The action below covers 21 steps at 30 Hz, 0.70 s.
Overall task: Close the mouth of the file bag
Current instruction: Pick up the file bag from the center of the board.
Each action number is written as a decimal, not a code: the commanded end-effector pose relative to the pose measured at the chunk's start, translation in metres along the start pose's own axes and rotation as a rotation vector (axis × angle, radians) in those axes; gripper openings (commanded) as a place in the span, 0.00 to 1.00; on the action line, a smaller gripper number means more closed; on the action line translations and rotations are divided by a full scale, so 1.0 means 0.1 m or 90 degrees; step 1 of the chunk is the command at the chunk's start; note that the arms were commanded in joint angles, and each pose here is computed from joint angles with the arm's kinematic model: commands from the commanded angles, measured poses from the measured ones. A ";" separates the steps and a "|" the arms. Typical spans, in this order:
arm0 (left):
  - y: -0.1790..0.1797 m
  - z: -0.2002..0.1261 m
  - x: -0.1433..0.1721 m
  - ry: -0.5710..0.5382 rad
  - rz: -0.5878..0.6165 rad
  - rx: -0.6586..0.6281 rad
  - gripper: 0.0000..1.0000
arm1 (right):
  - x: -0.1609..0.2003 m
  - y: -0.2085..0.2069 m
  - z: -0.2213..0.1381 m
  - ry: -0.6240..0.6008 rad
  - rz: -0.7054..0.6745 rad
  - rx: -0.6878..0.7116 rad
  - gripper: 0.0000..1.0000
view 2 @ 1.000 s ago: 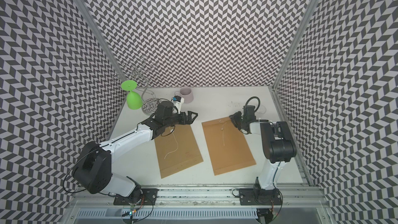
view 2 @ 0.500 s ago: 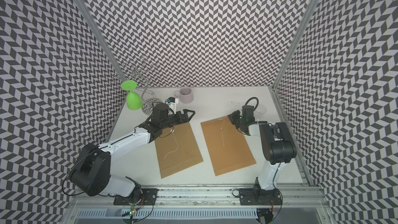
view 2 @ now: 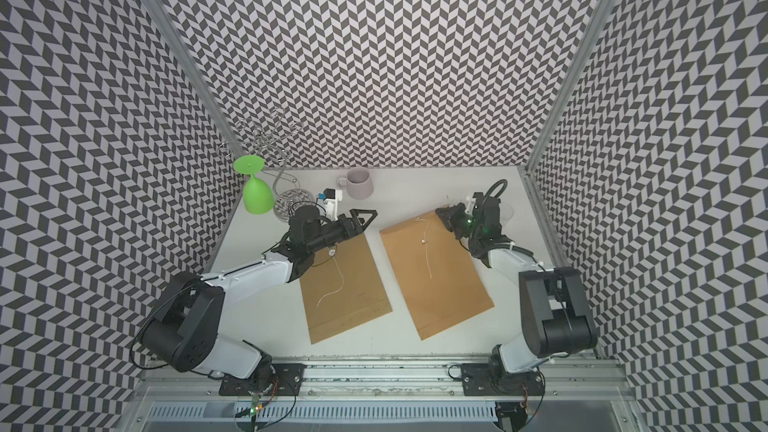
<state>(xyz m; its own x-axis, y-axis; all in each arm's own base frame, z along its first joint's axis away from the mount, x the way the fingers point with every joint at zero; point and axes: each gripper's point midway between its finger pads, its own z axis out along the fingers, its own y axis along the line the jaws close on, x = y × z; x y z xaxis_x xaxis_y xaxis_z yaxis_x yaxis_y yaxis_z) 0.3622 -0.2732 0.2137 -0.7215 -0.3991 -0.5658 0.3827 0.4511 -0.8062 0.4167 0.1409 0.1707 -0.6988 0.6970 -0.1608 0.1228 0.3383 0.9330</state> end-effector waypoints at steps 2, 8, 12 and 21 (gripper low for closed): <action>-0.19 0.08 0.10 0.014 0.047 0.052 0.90 | 0.00 0.45 -0.13 0.011 -0.032 -0.083 0.00; -0.16 0.08 0.11 0.011 0.100 0.014 0.91 | 0.04 0.64 -0.24 0.020 -0.046 -0.106 0.00; -0.15 0.07 0.07 0.008 0.111 0.012 0.91 | 0.07 0.71 -0.29 0.024 -0.051 -0.119 0.00; -0.26 0.13 0.39 0.049 0.058 0.090 0.76 | 0.16 0.51 -0.30 0.031 -0.047 -0.106 0.00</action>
<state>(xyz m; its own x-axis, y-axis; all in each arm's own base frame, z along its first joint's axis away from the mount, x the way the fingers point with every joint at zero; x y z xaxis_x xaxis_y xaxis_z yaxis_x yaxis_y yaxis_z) 0.3408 -0.3055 0.2064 -0.7139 -0.2968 -0.6342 0.4969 0.4234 -0.7575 0.3948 0.1519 0.2184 -0.7430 0.6431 -0.1851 0.0076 0.2847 0.9586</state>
